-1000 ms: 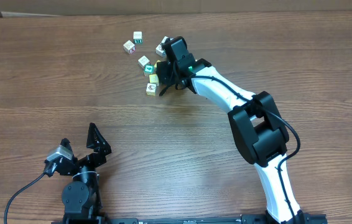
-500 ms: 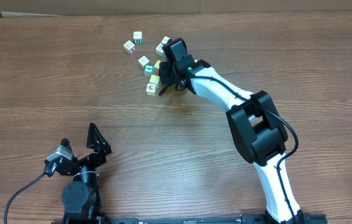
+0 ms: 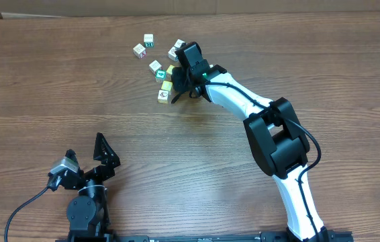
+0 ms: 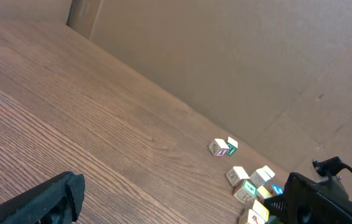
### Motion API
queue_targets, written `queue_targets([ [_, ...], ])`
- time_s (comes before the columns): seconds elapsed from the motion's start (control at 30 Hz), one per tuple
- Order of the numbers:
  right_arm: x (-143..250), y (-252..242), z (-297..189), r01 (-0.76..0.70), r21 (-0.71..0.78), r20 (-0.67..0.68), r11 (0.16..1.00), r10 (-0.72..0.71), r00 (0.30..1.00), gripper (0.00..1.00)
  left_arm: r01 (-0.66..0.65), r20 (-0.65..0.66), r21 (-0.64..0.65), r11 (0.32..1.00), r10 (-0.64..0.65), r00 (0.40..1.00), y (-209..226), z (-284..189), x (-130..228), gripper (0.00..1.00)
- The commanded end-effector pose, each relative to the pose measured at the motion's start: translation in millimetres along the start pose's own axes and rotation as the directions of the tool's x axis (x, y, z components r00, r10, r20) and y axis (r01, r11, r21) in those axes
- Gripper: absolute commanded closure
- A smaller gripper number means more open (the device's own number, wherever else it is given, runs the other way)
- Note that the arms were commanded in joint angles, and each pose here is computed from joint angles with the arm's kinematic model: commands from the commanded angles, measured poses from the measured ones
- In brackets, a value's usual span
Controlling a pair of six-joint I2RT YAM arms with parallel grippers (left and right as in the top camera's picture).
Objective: Form a circle
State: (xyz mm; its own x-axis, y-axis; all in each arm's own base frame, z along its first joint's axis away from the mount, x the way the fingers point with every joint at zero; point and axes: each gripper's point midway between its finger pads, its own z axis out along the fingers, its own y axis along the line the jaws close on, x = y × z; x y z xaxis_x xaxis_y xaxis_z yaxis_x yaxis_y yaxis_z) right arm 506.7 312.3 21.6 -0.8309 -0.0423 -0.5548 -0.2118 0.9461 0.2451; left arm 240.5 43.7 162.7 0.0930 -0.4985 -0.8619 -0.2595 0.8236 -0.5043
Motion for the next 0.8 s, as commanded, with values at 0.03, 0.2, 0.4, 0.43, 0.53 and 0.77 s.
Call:
queue_targets([
  [0.03, 7.4, -6.0, 5.7, -0.006, 0.02, -0.02, 1.0, 0.006, 1.0, 0.73, -0.01, 0.011, -0.006, 1.0, 0.01, 1.0, 1.4, -0.3, -1.3, 0.0],
  [0.2, 3.2, -4.1, -10.5, -0.005, 0.024, -0.029, 1.0, 0.006, 1.0, 0.8, -0.01, 0.011, -0.006, 1.0, 0.01, 1.0, 1.4, -0.3, -1.3, 0.0],
  [0.4, -2.8, -1.3, -42.1, -0.005, 0.032, -0.047, 0.999, 0.007, 0.999, 0.8, -0.01, 0.011, -0.006, 1.0, 0.01, 1.0, 1.4, -0.3, -1.3, 0.01],
  [0.43, -1.5, -1.7, -45.4, -0.005, 0.035, -0.056, 0.999, 0.007, 0.998, 0.8, -0.01, 0.011, -0.006, 1.0, 0.01, 1.0, 1.4, -0.3, -1.3, 0.0],
  [0.53, 12.1, 0.6, -53.3, -0.005, 0.019, -0.123, 1.0, 0.008, 0.992, 0.8, -0.01, 0.011, -0.006, 1.0, 0.01, 1.0, 1.4, -0.3, -1.3, 0.0],
  [0.77, 55.7, 7.4, -62.2, -0.012, -0.01, -0.301, 1.0, 0.008, 0.954, 0.8, -0.01, 0.011, -0.006, 1.0, 0.01, 1.0, 1.4, -0.3, -1.3, 0.01],
])
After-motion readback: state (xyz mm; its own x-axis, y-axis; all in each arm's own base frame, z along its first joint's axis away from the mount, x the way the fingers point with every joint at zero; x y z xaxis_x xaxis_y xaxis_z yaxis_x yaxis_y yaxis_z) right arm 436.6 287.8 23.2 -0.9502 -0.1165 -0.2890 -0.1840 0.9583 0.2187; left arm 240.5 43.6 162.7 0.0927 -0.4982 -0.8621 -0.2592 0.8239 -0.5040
